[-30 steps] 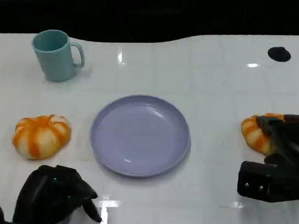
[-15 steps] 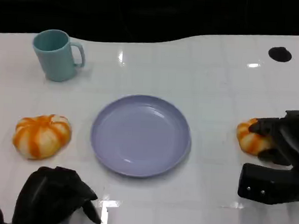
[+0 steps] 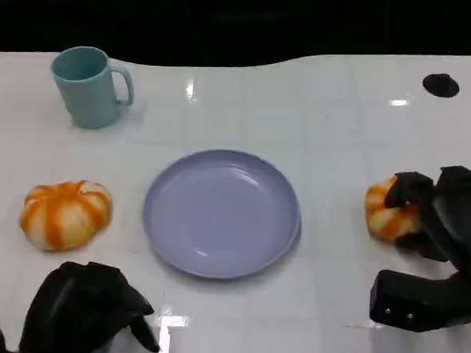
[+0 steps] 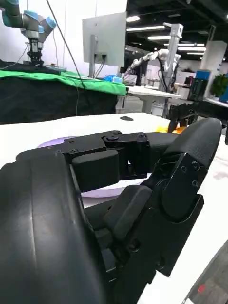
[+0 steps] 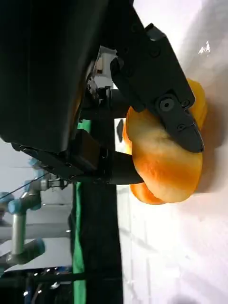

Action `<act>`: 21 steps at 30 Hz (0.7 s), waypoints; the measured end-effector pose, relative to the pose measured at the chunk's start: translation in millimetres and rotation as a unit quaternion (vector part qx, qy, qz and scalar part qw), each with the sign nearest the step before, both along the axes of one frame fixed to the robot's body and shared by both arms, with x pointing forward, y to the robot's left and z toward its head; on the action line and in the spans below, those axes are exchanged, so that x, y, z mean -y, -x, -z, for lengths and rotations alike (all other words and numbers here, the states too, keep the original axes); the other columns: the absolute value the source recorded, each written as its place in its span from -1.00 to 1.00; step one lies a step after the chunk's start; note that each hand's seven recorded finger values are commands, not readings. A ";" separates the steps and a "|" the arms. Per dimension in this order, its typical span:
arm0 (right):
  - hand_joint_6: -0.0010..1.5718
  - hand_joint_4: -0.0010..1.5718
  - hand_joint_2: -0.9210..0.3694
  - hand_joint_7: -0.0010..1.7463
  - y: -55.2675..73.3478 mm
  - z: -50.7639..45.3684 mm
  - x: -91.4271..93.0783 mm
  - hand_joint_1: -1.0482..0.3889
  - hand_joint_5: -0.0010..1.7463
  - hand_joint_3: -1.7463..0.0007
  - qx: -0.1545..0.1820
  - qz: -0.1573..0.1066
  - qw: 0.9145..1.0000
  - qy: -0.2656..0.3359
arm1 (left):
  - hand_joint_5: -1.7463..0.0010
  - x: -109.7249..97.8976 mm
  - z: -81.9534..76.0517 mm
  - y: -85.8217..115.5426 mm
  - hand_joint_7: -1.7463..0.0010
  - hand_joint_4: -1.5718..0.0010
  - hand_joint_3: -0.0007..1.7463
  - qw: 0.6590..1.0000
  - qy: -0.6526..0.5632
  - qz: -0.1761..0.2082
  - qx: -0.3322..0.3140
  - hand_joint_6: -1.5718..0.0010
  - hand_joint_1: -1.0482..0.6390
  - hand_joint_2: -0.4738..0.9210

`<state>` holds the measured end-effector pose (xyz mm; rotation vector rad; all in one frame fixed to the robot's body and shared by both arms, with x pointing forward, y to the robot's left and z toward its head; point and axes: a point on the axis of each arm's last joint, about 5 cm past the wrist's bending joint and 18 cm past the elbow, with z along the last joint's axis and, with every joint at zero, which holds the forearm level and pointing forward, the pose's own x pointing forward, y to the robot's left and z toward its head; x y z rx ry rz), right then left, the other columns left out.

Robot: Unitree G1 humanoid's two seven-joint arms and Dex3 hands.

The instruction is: Grasp the bread from the table and place it into the plate.

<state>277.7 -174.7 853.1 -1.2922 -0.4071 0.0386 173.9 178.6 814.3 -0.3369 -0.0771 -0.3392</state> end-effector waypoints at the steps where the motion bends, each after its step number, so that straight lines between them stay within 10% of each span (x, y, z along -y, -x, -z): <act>1: 0.16 0.27 -0.89 0.70 0.4 0.1 -0.8 0.40 1.00 0.95 0.007 -0.004 1.000 -0.006 | 0.19 0.0 0.0 0.0 0.58 -1.00 -1.00 1.000 0.000 0.000 0.000 -1.00 -0.98 0.82; 4: 0.18 0.29 -0.90 0.71 1.3 -0.3 -3.7 0.45 1.00 0.93 0.022 -0.018 0.999 -0.026 | 0.19 0.0 -0.2 -0.1 0.58 -1.00 -1.00 1.000 0.000 0.000 0.001 -1.00 -0.98 0.82; 6: 0.13 0.30 -0.32 0.80 2.1 -1.2 -6.7 0.46 1.00 0.03 0.028 -0.031 0.998 -0.042 | 0.19 0.0 -0.2 -0.1 0.59 -1.00 -1.00 1.000 0.000 0.000 0.001 -1.00 -0.99 0.82; 8: 0.12 0.32 -0.05 0.82 2.6 -3.5 -13.1 0.48 1.00 -0.40 0.036 -0.047 0.996 -0.069 | 0.19 0.0 -0.2 0.0 0.59 -1.00 -1.00 1.000 0.000 0.000 0.001 -1.00 -0.99 0.82; 21: 0.16 0.34 0.21 0.79 9.8 -28.5 -63.7 0.49 1.00 -0.81 0.016 -0.155 0.963 -0.222 | 0.19 0.1 0.0 0.3 0.58 -1.00 -1.00 1.000 0.000 0.000 0.000 -1.00 -0.99 0.82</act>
